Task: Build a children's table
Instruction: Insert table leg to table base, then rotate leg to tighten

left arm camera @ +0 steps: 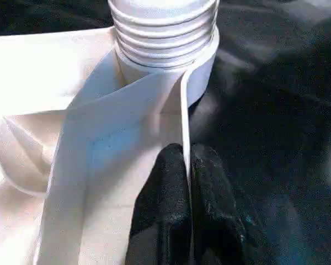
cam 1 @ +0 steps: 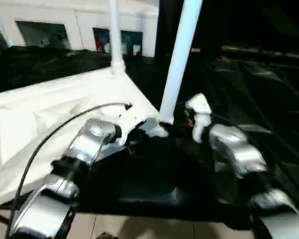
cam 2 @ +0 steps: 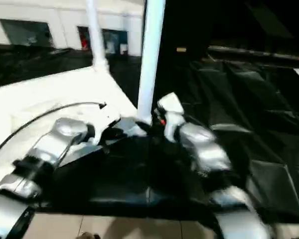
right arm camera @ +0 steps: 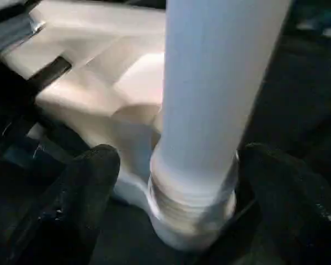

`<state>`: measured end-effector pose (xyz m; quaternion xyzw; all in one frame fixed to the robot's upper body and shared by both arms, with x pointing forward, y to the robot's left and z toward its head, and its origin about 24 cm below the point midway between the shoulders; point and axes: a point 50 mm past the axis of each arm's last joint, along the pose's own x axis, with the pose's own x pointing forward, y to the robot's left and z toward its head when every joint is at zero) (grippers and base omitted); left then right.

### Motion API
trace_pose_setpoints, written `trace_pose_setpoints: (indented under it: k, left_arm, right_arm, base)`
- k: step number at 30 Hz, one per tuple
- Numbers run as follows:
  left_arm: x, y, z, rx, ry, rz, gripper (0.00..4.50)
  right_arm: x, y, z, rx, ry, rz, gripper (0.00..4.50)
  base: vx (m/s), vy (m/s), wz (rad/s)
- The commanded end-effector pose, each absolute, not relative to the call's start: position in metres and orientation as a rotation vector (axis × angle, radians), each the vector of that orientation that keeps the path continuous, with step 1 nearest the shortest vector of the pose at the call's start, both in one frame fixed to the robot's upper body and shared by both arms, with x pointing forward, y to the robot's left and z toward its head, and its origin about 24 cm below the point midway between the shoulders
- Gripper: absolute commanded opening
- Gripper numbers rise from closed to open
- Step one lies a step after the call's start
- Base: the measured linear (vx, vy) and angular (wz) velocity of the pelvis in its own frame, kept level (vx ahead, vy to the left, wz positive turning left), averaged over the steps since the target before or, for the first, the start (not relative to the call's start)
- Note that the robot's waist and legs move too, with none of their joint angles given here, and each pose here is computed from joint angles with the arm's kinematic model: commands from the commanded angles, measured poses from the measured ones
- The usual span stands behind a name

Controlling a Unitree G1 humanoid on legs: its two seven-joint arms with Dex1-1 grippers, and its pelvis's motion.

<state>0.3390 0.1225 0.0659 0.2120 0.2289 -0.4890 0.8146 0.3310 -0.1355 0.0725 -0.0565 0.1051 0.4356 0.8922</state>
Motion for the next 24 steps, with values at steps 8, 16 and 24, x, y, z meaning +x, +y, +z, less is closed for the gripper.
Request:
trace_pose_setpoints:
  k: [8,16,24]
  left_arm:
    - [0.314,0.112,0.082,0.414,0.370,-1.353,0.00]
    - [0.309,0.111,0.083,0.407,0.375,-1.385,0.00]
    - [0.307,0.111,0.085,0.404,0.373,-1.394,0.00]
  right_arm:
    - [0.309,-0.148,0.072,-0.255,0.298,1.076,4.00]
    - [0.300,-0.145,0.071,-0.259,0.316,1.140,4.00]
    - [0.300,-0.139,0.067,-0.248,0.327,1.148,3.61]
  base:
    - [0.000,0.000,0.00]
    - [0.000,0.000,0.00]
    - [0.000,0.000,0.00]
